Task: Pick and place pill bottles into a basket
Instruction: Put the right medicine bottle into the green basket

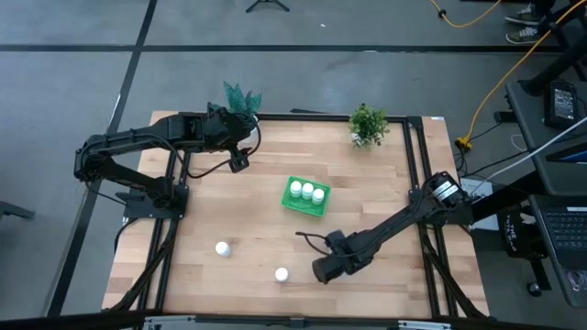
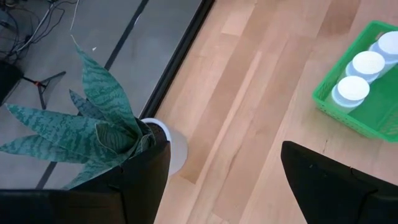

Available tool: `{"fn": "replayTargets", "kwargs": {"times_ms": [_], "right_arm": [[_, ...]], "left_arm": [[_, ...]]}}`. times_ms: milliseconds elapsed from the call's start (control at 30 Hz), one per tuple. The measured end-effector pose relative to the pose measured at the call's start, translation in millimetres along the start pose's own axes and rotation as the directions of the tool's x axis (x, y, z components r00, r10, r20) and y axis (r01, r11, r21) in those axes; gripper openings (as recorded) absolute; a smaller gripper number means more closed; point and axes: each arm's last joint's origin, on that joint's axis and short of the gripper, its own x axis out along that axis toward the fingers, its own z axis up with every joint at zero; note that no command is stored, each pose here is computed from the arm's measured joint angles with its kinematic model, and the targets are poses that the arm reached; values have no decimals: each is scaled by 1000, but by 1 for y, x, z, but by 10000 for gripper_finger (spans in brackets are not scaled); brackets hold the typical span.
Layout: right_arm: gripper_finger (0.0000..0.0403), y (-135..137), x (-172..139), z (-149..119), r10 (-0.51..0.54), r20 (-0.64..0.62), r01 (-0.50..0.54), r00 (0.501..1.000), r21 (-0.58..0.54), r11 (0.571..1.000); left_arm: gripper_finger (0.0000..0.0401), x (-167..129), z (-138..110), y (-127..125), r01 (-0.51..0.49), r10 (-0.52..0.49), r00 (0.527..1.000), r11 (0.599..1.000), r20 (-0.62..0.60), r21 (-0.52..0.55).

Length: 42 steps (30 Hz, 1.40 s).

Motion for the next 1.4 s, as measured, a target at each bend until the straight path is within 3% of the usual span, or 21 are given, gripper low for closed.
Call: {"fn": "replayTargets", "kwargs": {"times_ms": [267, 400, 533, 667, 800, 900, 1000, 1200, 1300, 1400], "right_arm": [[136, -6, -23, 9, 48, 284, -28, 958, -75, 997], [135, -10, -43, 13, 104, 468, -37, 878, -150, 988], [135, -13, -65, 19, 162, 598, 15, 785, -280, 960], [135, -14, -85, 34, 189, 685, 98, 704, -357, 929], [135, -12, -96, 54, 193, 742, 179, 642, -390, 903], [135, -8, -106, 69, 206, 805, 223, 557, -384, 896], [135, -1, -112, 85, 226, 845, 262, 484, -387, 884], [135, 19, -128, 108, 346, 847, 258, 404, -468, 845], [135, 25, -135, 114, 395, 843, 268, 365, -501, 823], [135, 27, -137, 119, 424, 830, 268, 362, -528, 806]], "left_arm": [[299, 0, 0, 0, 0, 0, 1000, 1000, 0, -14], [299, 0, 0, -1, 29, -29, 1000, 999, 2, -16], [299, -2, 5, -4, 146, -146, 988, 989, 50, 2], [299, -8, 17, -11, 328, -325, 927, 945, 185, 18], [299, -19, 31, -17, 485, -484, 821, 871, 305, 76], [299, -22, 35, -21, 550, -558, 762, 826, 330, 127], [300, -24, 35, -24, 580, -600, 733, 798, 320, 166], [318, -16, 35, -32, 598, -622, 733, 782, 276, 176], [327, -7, 35, -38, 577, -603, 761, 798, 241, 174], [329, 1, 36, -40, 543, -570, 794, 822, 214, 174]]}}
